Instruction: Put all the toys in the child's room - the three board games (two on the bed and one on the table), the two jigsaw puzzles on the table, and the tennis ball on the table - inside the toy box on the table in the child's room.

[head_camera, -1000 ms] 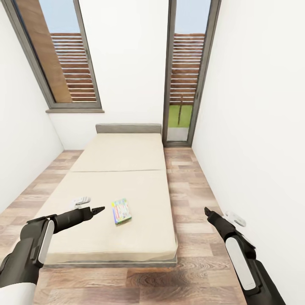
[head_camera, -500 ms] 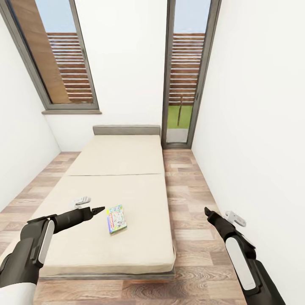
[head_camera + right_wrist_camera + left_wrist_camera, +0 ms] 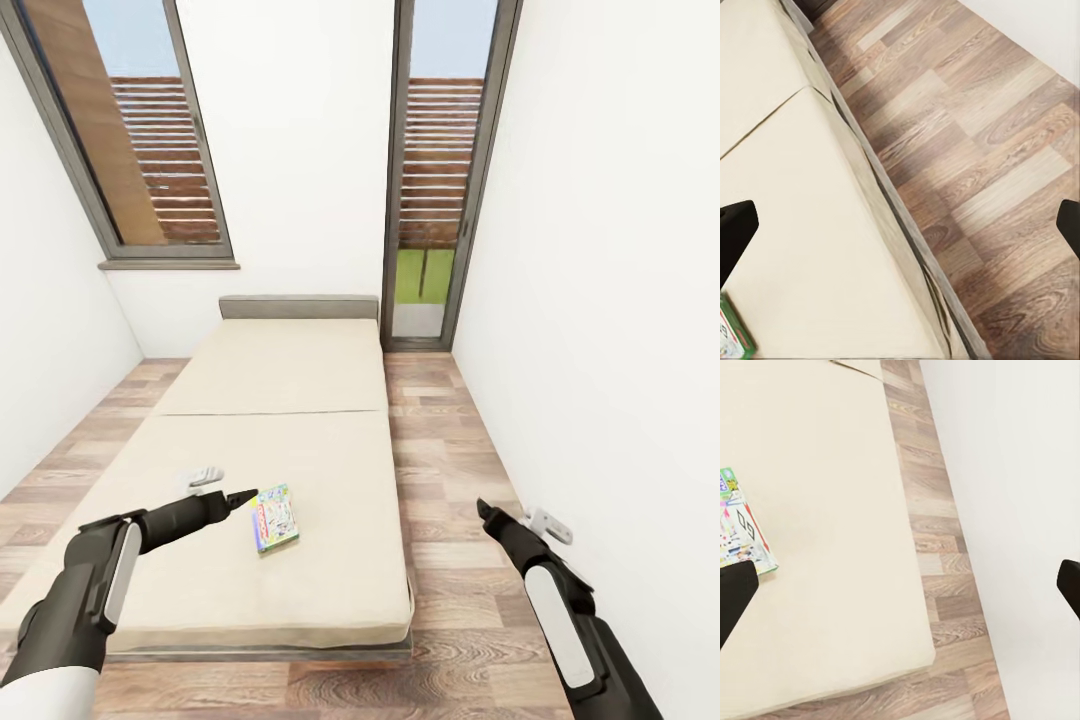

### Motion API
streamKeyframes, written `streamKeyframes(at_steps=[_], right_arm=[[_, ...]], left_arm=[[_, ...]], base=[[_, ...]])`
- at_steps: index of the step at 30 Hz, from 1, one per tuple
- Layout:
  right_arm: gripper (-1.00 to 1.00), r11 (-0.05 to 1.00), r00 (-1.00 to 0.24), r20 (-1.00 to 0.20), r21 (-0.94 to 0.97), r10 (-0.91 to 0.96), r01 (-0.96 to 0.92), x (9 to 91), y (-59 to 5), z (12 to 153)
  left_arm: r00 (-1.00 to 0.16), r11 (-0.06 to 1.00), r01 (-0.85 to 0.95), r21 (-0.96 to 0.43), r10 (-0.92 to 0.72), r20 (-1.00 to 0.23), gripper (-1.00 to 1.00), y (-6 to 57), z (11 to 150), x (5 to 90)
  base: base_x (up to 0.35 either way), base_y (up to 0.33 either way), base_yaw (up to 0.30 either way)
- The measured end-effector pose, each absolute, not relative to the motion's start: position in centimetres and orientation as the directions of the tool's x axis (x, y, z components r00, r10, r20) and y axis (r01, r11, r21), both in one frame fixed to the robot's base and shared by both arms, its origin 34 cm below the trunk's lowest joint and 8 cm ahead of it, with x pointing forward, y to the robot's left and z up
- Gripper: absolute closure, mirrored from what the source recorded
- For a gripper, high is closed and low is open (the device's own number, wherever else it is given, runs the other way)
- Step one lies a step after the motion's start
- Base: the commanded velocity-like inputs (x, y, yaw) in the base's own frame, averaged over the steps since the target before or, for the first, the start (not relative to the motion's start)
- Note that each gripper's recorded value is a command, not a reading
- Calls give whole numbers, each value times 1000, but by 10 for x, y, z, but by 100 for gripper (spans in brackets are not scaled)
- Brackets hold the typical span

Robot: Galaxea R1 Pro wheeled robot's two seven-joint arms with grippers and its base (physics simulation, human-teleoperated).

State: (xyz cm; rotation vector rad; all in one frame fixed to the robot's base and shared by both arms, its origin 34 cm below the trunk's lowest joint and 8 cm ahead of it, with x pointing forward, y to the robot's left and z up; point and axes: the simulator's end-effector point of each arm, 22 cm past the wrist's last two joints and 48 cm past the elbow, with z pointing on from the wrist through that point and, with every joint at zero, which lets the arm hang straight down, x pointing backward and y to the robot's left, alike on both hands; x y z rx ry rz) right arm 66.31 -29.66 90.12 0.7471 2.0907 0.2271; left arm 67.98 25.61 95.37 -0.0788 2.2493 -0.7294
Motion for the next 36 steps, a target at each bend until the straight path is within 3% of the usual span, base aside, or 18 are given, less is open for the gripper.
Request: streamKeyframes(at_steps=[36], right_arm=[[-100,801,-477,-653,390,588,454,651,-299,873]], left_arm=[[-688,840,183,-510,-262,-677,-100,254,953,684]], base=[[23,-26,7]])
